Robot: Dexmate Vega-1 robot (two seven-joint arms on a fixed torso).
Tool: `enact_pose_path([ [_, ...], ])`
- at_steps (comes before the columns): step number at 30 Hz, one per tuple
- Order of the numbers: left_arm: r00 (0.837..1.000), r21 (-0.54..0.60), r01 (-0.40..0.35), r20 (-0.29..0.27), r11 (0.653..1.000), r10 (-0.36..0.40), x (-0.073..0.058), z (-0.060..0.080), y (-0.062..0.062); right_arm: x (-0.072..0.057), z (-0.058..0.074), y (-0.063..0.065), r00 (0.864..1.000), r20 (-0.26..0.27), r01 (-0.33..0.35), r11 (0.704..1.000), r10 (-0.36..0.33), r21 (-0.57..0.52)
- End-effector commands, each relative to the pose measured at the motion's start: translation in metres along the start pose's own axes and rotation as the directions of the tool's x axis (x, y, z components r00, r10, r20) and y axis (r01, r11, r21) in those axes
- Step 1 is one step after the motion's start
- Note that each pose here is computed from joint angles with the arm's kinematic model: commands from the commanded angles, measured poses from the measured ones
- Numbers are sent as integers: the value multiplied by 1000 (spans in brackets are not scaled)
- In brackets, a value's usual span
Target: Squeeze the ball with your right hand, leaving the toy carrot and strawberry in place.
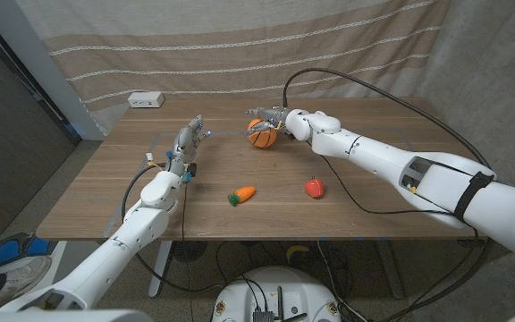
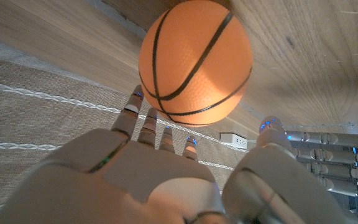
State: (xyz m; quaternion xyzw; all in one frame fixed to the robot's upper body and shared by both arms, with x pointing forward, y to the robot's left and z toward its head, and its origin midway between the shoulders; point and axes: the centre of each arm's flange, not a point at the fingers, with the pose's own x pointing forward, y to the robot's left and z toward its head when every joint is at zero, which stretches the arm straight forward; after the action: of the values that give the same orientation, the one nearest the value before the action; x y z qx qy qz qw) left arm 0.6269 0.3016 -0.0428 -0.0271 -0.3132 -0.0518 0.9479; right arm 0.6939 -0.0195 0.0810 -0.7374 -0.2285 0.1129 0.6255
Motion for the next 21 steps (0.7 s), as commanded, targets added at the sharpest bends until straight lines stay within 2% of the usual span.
enact_pose_path([
  [1, 1000, 0, 6, 0, 1000, -6, 5, 0, 0, 9, -3, 5, 986, -130, -117, 991, 108, -60],
  [5, 1000, -5, 4, -2, 1000, -4, 6, -1, 1, 11, -5, 7, 986, -131, -111, 992, 102, -63],
  [14, 1000, 2, 9, 0, 1000, -9, 9, 0, 1, 13, -6, 9, 994, -92, -57, 997, 51, -58],
  [21, 1000, 1, 8, 0, 1000, -8, 9, 0, 0, 17, -11, 10, 995, -67, -78, 997, 77, -15],
])
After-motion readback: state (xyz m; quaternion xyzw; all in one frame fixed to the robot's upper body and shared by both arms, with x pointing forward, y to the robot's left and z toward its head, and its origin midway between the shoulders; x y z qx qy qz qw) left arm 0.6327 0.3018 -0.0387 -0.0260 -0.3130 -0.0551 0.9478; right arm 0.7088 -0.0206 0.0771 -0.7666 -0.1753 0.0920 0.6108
